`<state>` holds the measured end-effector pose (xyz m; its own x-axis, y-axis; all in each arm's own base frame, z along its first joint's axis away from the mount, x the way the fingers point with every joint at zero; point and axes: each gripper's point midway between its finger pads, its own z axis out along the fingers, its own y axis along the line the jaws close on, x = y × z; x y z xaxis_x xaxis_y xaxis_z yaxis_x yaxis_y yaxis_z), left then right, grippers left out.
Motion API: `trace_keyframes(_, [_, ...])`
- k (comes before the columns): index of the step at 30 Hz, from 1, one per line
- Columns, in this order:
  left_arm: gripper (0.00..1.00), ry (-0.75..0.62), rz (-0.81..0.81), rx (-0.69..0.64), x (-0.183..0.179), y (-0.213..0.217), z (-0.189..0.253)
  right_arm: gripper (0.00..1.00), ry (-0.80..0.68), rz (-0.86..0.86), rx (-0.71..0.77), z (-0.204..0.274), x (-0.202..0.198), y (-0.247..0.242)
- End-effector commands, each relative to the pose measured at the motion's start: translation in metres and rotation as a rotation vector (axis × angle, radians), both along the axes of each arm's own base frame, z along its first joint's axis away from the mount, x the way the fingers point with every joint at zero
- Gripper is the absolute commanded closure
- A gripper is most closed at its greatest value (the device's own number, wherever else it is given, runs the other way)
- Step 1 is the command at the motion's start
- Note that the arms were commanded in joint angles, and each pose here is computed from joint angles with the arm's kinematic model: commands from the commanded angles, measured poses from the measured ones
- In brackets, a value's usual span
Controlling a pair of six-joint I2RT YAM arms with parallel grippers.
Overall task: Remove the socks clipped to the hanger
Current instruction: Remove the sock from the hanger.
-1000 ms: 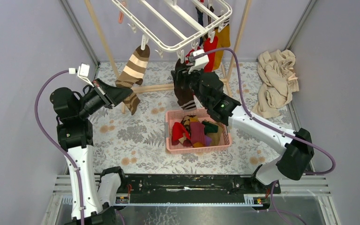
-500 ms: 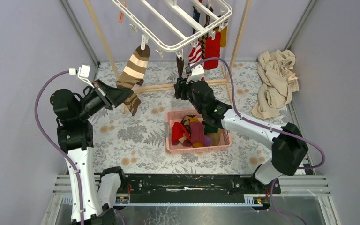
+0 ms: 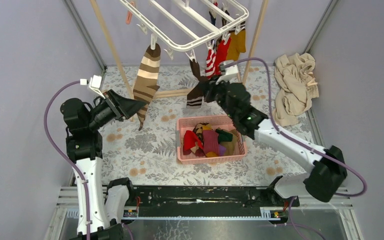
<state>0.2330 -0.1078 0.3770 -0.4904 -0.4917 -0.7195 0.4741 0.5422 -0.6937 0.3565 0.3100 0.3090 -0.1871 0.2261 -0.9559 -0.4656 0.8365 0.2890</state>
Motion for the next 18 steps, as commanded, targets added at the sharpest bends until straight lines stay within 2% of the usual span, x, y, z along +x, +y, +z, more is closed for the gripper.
trace_keyframes(1, [0.43, -0.078, -0.037, 0.005, -0.007, -0.005, 0.001, 1.00, -0.032, 0.148, 0.187, 0.057, -0.021, -0.011])
trace_keyframes(3, [0.37, -0.114, -0.060, -0.005, -0.010, -0.009, 0.004, 1.00, -0.010, 0.220, 0.218, 0.063, -0.026, -0.011])
trace_keyframes(4, [0.25, -0.121, -0.070, -0.014, -0.012, -0.011, 0.004, 1.00, 0.001, 0.250, 0.234, 0.066, -0.029, -0.010])
trace_keyframes(5, [0.22, -0.129, -0.082, -0.021, -0.015, -0.013, 0.004, 1.00, 0.013, 0.283, 0.248, 0.069, -0.033, -0.009])
trace_keyframes(9, [0.17, -0.155, -0.115, -0.040, -0.022, -0.020, 0.003, 1.00, 0.035, 0.393, 0.306, 0.080, -0.045, -0.002])
trace_keyframes(10, [0.06, -0.157, -0.128, -0.048, -0.025, -0.022, 0.003, 1.00, 0.044, 0.425, 0.321, 0.084, -0.048, 0.000])
trace_keyframes(11, [0.02, -0.162, -0.140, -0.052, -0.027, -0.024, 0.002, 1.00, 0.056, 0.452, 0.336, 0.085, -0.051, 0.003])
trace_keyframes(18, [0.01, -0.198, -0.169, -0.090, -0.039, -0.035, -0.004, 1.00, 0.109, 0.641, 0.455, 0.102, -0.075, 0.019])
